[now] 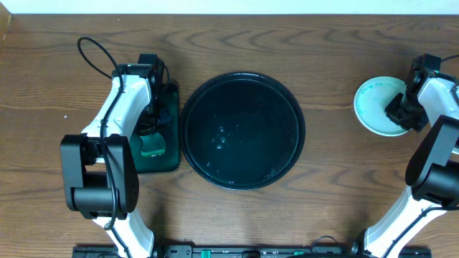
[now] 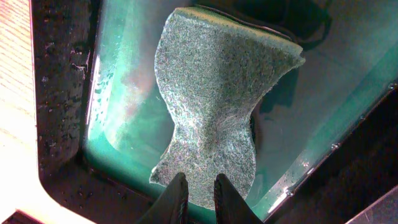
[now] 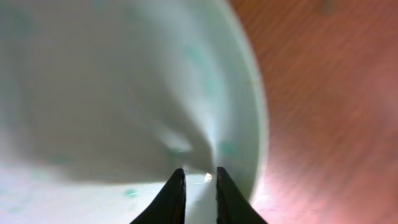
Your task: Clean dirty plates on tray and stack at the side
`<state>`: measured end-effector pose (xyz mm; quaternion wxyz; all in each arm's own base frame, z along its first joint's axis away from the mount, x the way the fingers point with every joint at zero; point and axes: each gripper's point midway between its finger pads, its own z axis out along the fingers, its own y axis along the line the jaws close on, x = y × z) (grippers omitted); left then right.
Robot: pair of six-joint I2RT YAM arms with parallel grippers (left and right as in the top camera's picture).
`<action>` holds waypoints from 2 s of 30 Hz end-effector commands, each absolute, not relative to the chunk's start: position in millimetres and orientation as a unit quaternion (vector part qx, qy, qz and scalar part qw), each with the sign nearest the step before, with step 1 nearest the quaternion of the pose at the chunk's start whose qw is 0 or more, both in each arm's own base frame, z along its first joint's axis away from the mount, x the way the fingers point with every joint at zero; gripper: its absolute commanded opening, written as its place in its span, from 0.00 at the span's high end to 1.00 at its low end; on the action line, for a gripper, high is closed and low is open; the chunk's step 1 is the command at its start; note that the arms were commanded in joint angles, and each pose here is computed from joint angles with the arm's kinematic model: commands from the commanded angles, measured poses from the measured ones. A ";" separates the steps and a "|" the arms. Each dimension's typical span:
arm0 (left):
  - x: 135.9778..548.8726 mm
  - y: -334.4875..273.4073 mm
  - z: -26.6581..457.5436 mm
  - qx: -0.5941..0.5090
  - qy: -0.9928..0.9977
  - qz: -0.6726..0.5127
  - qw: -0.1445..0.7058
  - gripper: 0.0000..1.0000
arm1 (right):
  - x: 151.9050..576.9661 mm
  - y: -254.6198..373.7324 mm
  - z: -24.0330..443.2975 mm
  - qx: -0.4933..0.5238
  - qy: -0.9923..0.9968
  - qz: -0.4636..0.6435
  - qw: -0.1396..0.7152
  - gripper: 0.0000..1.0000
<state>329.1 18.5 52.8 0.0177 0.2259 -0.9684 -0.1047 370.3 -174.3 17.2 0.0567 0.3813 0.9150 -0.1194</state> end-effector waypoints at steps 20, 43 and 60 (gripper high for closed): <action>368.8 10.3 121.1 0.200 -0.972 -0.073 -0.103 0.20 | 444.5 -76.6 149.9 0.123 0.978 0.024 0.167 0.01; 208.7 -37.1 370.9 0.084 -0.882 0.088 -0.455 0.20 | 319.7 25.5 418.9 -0.114 0.866 -0.002 0.486 0.01; 113.6 3.9 383.7 0.106 -0.838 0.103 -0.525 0.19 | 302.7 24.8 403.6 -0.115 0.885 0.001 0.451 0.01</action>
